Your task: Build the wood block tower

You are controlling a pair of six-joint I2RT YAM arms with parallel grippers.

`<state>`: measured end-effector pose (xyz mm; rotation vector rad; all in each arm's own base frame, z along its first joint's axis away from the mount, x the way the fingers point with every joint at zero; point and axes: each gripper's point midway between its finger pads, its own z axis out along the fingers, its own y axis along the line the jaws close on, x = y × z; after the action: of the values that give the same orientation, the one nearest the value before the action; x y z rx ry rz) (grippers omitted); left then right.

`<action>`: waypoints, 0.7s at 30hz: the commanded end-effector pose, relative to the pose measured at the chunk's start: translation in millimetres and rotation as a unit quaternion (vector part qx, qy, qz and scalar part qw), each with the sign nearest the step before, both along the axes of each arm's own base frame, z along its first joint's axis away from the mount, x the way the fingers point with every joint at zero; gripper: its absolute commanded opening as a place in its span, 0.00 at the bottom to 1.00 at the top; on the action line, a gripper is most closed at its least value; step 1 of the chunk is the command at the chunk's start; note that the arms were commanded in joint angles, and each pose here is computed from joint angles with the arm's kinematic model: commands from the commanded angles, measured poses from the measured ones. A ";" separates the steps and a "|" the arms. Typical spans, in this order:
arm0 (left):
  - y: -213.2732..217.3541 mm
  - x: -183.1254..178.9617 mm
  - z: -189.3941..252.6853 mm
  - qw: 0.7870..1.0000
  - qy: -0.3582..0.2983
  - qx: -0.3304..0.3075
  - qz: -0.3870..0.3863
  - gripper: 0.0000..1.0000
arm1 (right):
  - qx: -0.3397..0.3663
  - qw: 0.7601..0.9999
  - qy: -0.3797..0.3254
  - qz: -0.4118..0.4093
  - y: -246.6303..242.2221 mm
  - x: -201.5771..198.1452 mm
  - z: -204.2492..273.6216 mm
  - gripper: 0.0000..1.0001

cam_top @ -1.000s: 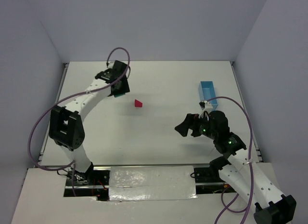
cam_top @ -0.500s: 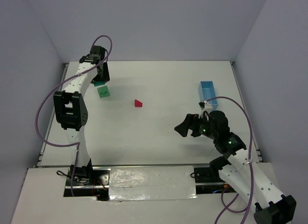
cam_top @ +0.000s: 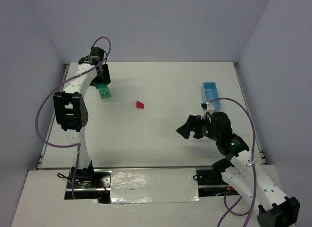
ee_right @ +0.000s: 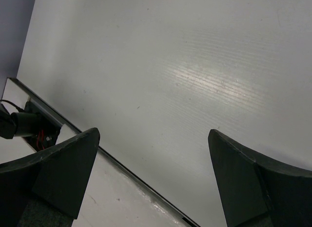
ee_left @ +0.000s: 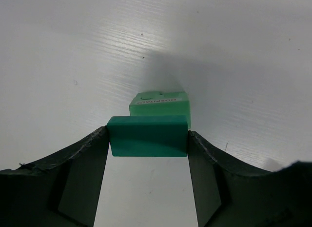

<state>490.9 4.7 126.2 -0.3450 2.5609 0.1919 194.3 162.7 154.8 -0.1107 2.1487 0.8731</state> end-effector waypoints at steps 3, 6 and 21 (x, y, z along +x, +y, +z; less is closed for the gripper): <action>-0.1 5.1 -8.8 1.000 -0.008 -0.015 0.018 0.47 | 0.005 1.000 -0.017 0.008 2.8 2.0 4.0 1.00; 1.1 2.0 -13.7 1.000 0.000 -0.015 0.022 0.48 | 0.006 1.000 -0.017 0.009 3.1 2.3 4.4 1.00; 1.2 0.5 -31.5 0.999 0.018 -0.017 0.035 0.56 | 0.006 1.000 -0.018 0.010 3.1 1.9 4.5 1.00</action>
<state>488.9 4.7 98.0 -0.4322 2.5953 0.1868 193.8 163.2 154.7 -0.1135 2.1493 0.8767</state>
